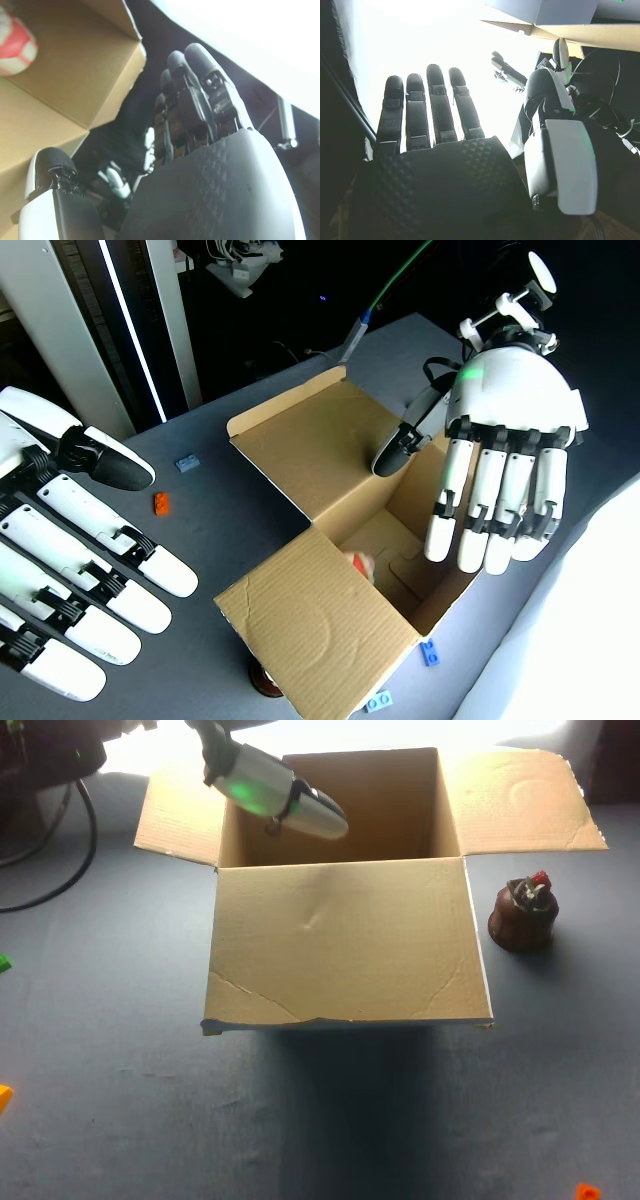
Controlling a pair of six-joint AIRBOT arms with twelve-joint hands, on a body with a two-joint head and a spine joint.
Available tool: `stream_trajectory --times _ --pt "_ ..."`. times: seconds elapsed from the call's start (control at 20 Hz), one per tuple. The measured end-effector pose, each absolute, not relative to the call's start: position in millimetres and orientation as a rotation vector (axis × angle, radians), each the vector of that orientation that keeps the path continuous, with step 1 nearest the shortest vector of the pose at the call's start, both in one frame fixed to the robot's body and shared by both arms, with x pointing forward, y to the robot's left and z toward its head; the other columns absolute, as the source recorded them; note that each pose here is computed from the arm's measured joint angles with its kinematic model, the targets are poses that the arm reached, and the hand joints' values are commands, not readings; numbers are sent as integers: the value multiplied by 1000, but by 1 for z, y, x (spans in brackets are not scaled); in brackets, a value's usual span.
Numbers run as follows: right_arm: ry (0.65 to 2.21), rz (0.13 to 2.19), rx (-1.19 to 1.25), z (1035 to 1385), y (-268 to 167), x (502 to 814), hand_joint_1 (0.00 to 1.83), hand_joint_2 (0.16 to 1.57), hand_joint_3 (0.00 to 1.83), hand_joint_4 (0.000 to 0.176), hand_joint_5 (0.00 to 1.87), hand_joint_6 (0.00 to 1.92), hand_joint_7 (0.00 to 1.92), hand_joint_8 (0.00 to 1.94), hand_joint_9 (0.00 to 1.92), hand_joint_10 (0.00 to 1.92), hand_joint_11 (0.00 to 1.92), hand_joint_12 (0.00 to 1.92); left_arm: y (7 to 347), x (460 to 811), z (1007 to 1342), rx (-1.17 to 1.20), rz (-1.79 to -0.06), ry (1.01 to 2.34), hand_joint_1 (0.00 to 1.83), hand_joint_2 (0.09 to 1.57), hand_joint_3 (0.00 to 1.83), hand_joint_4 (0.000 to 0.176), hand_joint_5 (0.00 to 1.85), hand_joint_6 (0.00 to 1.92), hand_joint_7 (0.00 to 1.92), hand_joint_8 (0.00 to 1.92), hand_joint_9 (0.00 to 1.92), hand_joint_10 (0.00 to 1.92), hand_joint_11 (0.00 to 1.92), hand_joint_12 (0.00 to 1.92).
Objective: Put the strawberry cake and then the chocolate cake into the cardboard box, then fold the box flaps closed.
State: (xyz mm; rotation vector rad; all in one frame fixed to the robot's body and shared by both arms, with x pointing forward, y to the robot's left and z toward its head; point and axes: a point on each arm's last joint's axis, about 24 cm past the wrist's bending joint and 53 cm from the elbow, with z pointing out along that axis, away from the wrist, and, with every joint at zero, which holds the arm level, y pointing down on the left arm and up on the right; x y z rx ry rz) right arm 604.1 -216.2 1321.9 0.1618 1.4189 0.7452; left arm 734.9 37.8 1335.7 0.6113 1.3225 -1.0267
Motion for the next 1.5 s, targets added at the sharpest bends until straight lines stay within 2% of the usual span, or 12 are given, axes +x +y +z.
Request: stream_trajectory --times 0.3,0.45,0.55,0.65,0.7,0.8,0.85,0.9,1.0,1.1,1.25,1.5 --pt "1418 736 158 1321 -217 604 103 1220 1 0 194 3 209 1 111 3 0 266 54 748 1348 580 -994 1350 378 976 7 25 302 15 483 9 588 18 166 1145" --pt "1441 742 201 1315 -223 608 88 1216 0 0 185 0 209 5 103 4 0 244 69 754 1346 549 -977 1393 324 993 12 29 308 12 492 8 599 17 177 1144" --pt "1495 744 257 1301 -236 617 93 1218 0 0 173 5 172 1 56 1 0 14 89 764 1344 494 -938 1425 378 985 3 25 358 16 533 9 637 19 221 1106" --pt "1532 757 334 1290 -248 627 95 1214 0 0 191 12 191 9 85 13 27 16 107 774 1349 422 -912 1437 371 995 6 22 363 15 535 8 637 17 227 1107" --pt "1553 766 380 1283 -256 632 96 1223 0 0 207 3 231 3 114 11 7 159 117 780 1351 375 -904 1449 337 1011 11 13 379 18 552 12 643 17 234 1112" --pt "1579 793 454 1273 -269 639 106 1222 0 0 220 6 229 0 113 7 1 183 131 786 1349 325 -891 1489 319 1012 10 19 401 25 566 15 654 20 243 1116" --pt "1612 823 506 1264 -274 642 129 1218 0 0 230 6 229 1 122 8 0 309 135 787 1345 303 -887 1513 329 1033 9 14 425 20 585 10 664 15 231 1145" --pt "1633 839 535 1257 -275 644 129 1218 0 0 230 6 229 1 122 8 0 309 138 787 1343 290 -886 1525 329 1033 9 14 425 20 585 10 664 15 231 1145" --pt "1733 863 596 1226 -274 654 95 1216 0 0 240 8 246 4 147 15 0 375 146 785 1334 230 -884 1582 418 1084 13 0 523 30 679 20 731 30 250 1185" --pt "1759 854 598 1215 -271 655 87 1218 0 0 238 5 258 5 162 19 0 462 150 784 1332 211 -887 1595 445 1105 12 0 538 24 685 13 726 23 221 1209" --pt "1727 898 633 1210 -260 666 88 1216 0 0 234 2 255 1 174 20 0 520 175 787 1325 138 -843 1631 471 1148 9 0 567 15 715 8 739 21 205 1260" --pt "1703 966 653 1203 -236 682 88 1220 1 0 230 1 268 1 202 23 0 572 206 792 1334 -4 -826 1606 459 1165 10 0 575 11 731 9 750 23 222 1267"
